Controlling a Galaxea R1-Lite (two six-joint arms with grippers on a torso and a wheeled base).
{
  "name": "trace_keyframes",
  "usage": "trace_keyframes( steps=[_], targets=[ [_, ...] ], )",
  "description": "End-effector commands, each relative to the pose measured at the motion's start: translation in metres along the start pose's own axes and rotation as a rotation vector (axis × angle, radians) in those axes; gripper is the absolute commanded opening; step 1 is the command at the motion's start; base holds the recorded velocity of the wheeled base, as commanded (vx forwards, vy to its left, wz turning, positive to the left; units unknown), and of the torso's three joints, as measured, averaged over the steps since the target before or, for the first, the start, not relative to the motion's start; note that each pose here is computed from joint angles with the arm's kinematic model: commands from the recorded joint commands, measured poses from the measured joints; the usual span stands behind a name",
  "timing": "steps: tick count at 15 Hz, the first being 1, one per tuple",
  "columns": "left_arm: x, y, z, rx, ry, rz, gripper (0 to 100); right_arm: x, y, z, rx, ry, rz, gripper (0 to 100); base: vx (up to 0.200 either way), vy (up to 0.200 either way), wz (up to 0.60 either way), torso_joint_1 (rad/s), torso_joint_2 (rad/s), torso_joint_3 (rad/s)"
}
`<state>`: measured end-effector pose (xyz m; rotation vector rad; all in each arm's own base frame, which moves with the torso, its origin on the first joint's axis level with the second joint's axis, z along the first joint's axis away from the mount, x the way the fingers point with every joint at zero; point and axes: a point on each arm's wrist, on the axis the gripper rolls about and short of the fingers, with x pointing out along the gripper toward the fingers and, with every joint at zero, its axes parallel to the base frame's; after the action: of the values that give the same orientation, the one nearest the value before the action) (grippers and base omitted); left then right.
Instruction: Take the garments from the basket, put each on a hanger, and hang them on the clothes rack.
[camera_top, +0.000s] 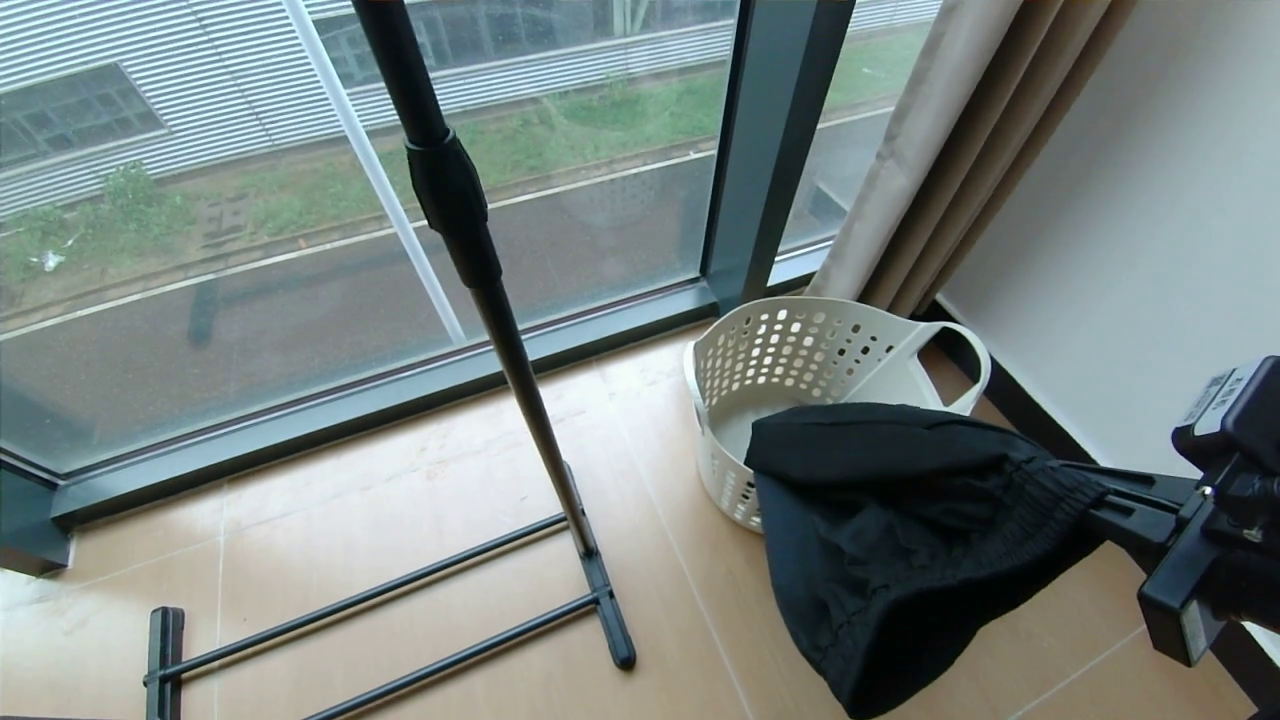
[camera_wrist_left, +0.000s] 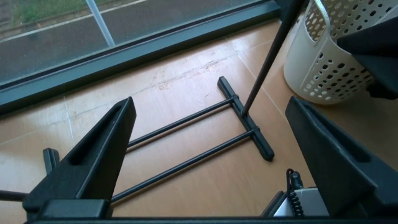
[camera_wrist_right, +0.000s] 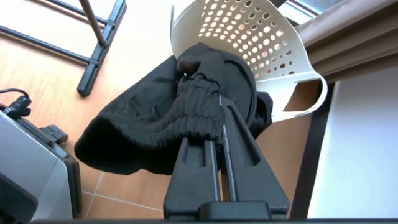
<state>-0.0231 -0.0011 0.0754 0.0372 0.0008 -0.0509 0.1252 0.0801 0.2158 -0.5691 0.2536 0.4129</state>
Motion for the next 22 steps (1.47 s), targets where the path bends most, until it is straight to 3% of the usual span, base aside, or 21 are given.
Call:
trace_keyframes(
  steps=[1,3,12,22],
  targets=[
    [0.0,0.0,0.0,0.0,0.001,0.0,100,0.002,0.002,-0.002,0.002,-0.017,0.011,0,0.0,0.0,0.0,0.002,0.0,0.203],
    [0.0,0.0,0.0,0.0,0.001,-0.001,100,0.003,0.003,-0.004,0.011,-0.056,0.012,0,0.0,0.0,0.0,-0.002,0.0,0.2],
    [0.0,0.0,0.0,0.0,0.001,0.0,100,0.014,0.001,-0.01,0.017,-0.006,-0.015,0,0.0,0.0,0.0,0.005,-0.01,0.195],
    [0.0,0.0,0.0,0.0,0.001,0.0,100,0.014,0.002,-0.011,0.016,0.0,-0.012,0,0.0,0.0,0.0,0.168,-0.43,-0.053]
  ],
)
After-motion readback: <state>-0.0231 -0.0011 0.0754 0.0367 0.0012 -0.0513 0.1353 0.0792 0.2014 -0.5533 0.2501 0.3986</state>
